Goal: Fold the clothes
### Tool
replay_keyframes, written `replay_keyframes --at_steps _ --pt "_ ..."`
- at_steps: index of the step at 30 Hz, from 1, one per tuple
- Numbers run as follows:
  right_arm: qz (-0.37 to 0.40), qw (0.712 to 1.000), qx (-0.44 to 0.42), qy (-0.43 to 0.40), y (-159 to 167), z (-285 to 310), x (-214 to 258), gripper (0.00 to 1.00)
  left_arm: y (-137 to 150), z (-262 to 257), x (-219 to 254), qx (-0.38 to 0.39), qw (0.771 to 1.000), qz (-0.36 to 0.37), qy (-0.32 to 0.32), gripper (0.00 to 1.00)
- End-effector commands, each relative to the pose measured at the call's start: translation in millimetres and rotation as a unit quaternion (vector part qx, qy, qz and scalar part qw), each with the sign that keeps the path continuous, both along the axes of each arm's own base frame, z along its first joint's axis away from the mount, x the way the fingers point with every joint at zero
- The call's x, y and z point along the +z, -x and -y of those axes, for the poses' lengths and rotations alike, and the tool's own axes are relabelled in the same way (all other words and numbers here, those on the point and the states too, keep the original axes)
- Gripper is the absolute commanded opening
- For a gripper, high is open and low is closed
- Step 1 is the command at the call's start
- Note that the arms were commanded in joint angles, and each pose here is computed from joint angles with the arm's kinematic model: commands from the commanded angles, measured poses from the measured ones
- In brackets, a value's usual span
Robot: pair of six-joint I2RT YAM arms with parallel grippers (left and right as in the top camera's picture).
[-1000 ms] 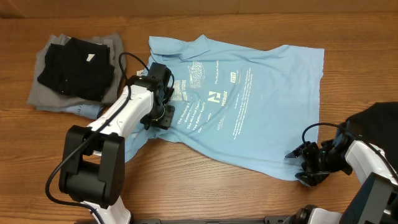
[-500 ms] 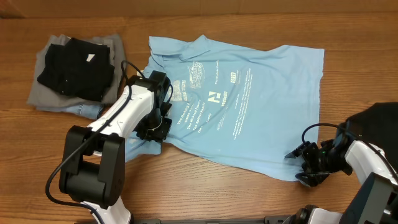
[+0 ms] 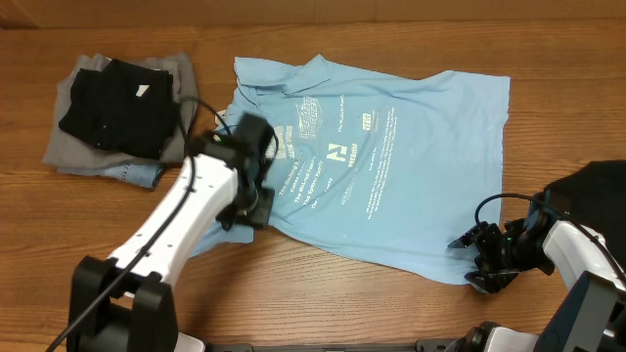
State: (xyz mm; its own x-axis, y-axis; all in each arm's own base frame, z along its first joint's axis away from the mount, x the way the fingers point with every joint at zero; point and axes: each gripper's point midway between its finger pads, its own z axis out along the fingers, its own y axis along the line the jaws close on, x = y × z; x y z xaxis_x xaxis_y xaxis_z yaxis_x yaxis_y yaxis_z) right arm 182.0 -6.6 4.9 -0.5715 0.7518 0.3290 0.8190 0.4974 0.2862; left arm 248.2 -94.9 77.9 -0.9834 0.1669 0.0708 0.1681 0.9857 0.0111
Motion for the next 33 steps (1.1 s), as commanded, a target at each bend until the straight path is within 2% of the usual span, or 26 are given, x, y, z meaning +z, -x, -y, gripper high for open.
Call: replay_keyframes --at_steps 1,8,13,16,17,18,19,22,25,28,33 --pt "-0.014 0.999 0.016 0.042 6 14 -12 0.73 20 -11 -28 0.056 0.998 -0.02 -0.035 0.42" --pt "-0.015 0.999 0.016 0.041 6 14 -12 0.73 4 -20 -58 0.064 0.996 0.041 -0.049 0.44" --pt "-0.017 0.999 0.016 0.04 7 13 -12 0.73 7 -21 -80 0.062 0.996 0.054 -0.044 0.44" --pt "-0.016 0.999 0.016 0.041 7 13 -12 0.73 4 -20 -84 0.062 0.995 0.065 -0.039 0.36" --pt "-0.016 0.999 0.016 0.041 7 13 -12 0.73 2 -19 -84 0.062 0.995 0.068 -0.037 0.25" --pt "-0.017 0.999 0.016 0.04 7 13 -12 0.73 5 -18 -83 0.062 0.996 0.061 -0.034 0.12" --pt "-0.018 0.999 0.016 0.04 8 13 -12 0.73 9 -18 -82 0.062 0.996 0.049 -0.033 0.04" --pt "-0.021 0.999 0.014 0.045 8 16 -11 0.72 38 -21 -50 0.064 0.996 -0.042 -0.048 0.04" --pt "-0.015 0.998 -0.015 0.054 1 31 -6 0.72 49 -33 -5 0.058 0.991 -0.095 -0.077 0.04" --pt "-0.016 0.998 -0.04 0.054 -1 43 1 0.72 50 -38 20 0.047 0.99 -0.108 -0.082 0.04" --pt "-0.035 0.997 -0.055 0.042 10 46 6 0.72 51 -51 28 0.04 0.987 -0.11 -0.112 0.04"
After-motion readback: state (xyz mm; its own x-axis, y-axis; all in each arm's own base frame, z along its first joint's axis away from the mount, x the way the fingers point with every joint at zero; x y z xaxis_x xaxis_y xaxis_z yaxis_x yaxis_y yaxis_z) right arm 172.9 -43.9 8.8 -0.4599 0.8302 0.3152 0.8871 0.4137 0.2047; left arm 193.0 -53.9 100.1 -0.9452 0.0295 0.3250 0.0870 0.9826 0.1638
